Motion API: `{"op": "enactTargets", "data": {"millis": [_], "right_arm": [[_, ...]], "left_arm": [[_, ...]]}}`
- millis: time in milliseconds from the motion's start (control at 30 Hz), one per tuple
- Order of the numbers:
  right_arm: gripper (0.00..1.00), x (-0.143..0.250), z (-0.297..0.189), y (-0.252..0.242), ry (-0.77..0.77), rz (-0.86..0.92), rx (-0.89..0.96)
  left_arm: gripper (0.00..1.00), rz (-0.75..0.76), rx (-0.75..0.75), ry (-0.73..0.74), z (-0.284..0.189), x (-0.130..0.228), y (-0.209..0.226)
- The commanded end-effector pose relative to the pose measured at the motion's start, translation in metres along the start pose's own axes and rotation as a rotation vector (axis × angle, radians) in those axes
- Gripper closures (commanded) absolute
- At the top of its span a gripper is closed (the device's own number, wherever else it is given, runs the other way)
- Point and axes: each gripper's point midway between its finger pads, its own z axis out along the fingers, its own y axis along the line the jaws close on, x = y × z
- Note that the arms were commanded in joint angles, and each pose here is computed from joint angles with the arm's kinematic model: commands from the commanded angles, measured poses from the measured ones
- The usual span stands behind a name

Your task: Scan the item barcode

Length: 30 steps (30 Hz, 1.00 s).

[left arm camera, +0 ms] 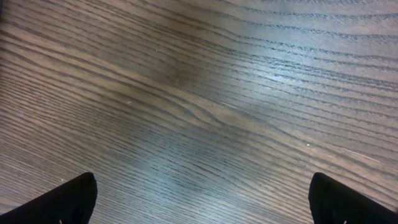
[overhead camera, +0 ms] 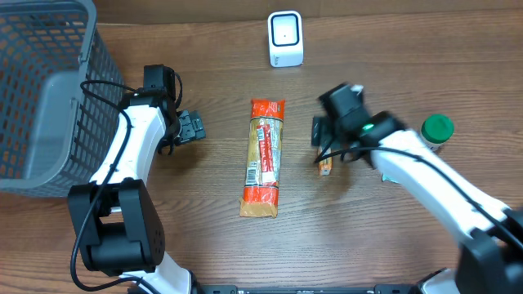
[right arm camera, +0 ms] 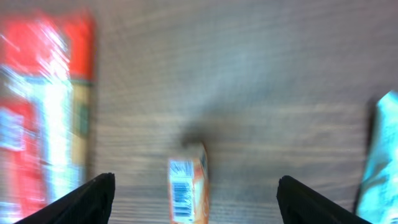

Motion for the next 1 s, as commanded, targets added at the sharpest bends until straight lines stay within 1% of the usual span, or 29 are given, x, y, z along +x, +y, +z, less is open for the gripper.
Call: {"op": "enactTargets", "data": {"millis": [0, 33, 100, 233, 267, 333, 367, 400, 500, 533, 567, 633, 967], "right_arm": [[0.14, -0.018, -0.028, -0.005, -0.014, 0.04, -0.078], [0.15, -0.015, -0.026, -0.014, 0.007, 0.052, -0.062], [0.21, -0.006, -0.02, -0.031, 0.055, 0.073, -0.019], [0.51, 0.015, -0.007, -0.05, 0.119, 0.091, 0.028], [0.61, 0.023, -0.002, -0.053, 0.133, 0.089, 0.036], [0.85, 0.034, 0.006, -0.058, 0.151, 0.088, 0.045], [0.94, 0.04, 0.011, -0.06, 0.159, 0.088, 0.048], [0.96, 0.045, 0.015, -0.06, 0.168, 0.088, 0.044], [0.96, 0.057, 0.028, -0.054, 0.179, 0.094, -0.016], [0.96, 0.061, 0.032, -0.047, 0.181, 0.096, -0.059], [0.96, 0.066, 0.038, -0.034, 0.18, 0.097, -0.142], [0.96, 0.07, 0.045, -0.026, 0.166, 0.093, -0.202], [0.96, 0.081, 0.059, -0.027, 0.132, 0.088, -0.229]], "left_arm": [[0.0, 0.0, 0.008, -0.003, -0.001, -0.001, 0.0], [0.0, 0.0, 0.008, -0.003, -0.001, -0.001, 0.0], [0.0, 0.0, 0.008, -0.003, -0.001, -0.001, 0.0], [0.0, 0.0, 0.008, -0.003, -0.001, -0.001, 0.0], [0.0, 0.0, 0.008, -0.003, -0.001, -0.001, 0.0], [0.0, 0.0, 0.008, -0.003, -0.001, -0.001, 0.0], [0.0, 0.0, 0.008, -0.002, -0.001, -0.001, 0.0], [0.0, 0.0, 0.008, -0.003, -0.001, -0.001, 0.0], [0.0, 0.0, 0.008, -0.003, -0.001, -0.001, 0.0], [0.0, 0.0, 0.008, -0.003, -0.001, -0.001, 0.0], [0.0, 0.0, 0.008, -0.003, -0.001, -0.001, 0.0], [0.0, 0.0, 0.008, -0.003, -0.001, -0.001, 0.0], [0.0, 0.0, 0.008, -0.003, -0.001, -0.001, 0.0]]}}
